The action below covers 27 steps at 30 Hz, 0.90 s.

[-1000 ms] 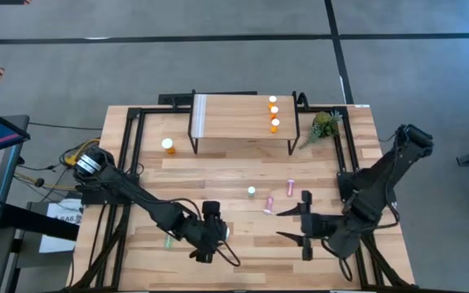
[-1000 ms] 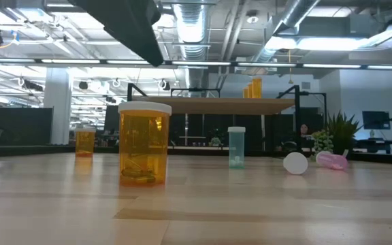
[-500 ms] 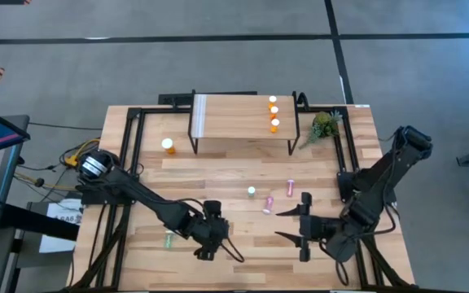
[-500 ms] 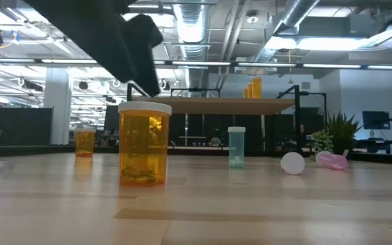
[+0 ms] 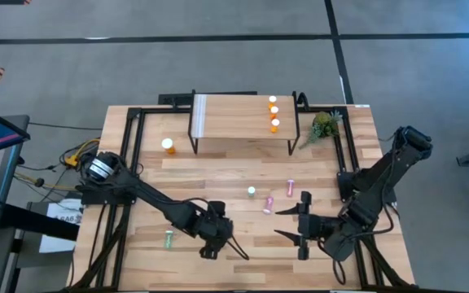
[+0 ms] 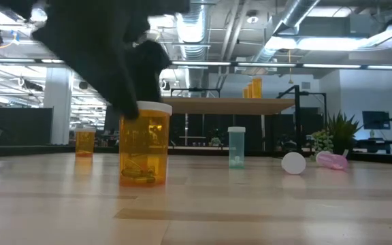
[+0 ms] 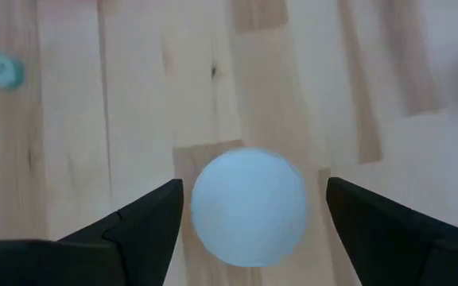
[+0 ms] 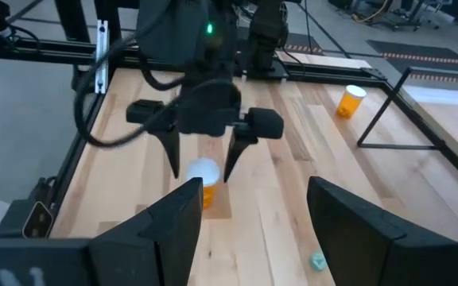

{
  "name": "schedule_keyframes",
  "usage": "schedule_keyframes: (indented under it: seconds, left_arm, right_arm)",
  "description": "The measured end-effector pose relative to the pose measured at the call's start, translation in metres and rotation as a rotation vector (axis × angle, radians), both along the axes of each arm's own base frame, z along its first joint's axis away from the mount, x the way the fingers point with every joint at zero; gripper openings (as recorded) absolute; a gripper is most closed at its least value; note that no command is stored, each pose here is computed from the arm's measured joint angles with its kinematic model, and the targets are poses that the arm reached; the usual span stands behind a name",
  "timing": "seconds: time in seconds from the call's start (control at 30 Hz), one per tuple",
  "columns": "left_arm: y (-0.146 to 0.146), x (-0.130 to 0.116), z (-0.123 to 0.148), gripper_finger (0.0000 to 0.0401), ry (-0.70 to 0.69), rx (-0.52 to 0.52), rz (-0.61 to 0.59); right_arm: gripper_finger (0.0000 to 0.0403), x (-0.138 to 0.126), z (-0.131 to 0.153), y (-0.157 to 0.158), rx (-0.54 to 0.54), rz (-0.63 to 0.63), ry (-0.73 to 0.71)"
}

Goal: Pick and place medicine bottles onto shelf by color
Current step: Put the bottom big orange pill bottle on the shelf

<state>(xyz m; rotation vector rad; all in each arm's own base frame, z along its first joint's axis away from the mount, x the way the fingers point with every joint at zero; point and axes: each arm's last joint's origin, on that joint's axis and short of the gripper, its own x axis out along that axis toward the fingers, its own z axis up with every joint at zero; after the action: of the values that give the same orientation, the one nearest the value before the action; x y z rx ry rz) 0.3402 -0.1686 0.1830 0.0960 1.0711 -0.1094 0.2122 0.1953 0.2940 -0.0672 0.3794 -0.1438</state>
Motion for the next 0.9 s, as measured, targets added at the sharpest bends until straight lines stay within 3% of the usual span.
schedule_keyframes:
  seconds: [0.13,0.6,0.9]
  left_arm:
    - [-0.0013,0.0012,-0.0095,0.0297,0.031,0.008,-0.021]
    - [0.0,0.0001,-0.0062,0.0296,0.02,0.032,-0.016]
    - [0.0003,-0.0001,-0.0063,0.0242,0.023,0.039,-0.027]
  right_arm:
    - [0.0249,0.0,0.0,0.0,0.0,0.0,0.0]
    - [0.0249,-0.0001,-0.0001,-0.0001,-0.001,-0.001,0.001]
    - [0.0249,-0.0001,-0.0001,-0.0001,-0.001,-0.002,0.0]
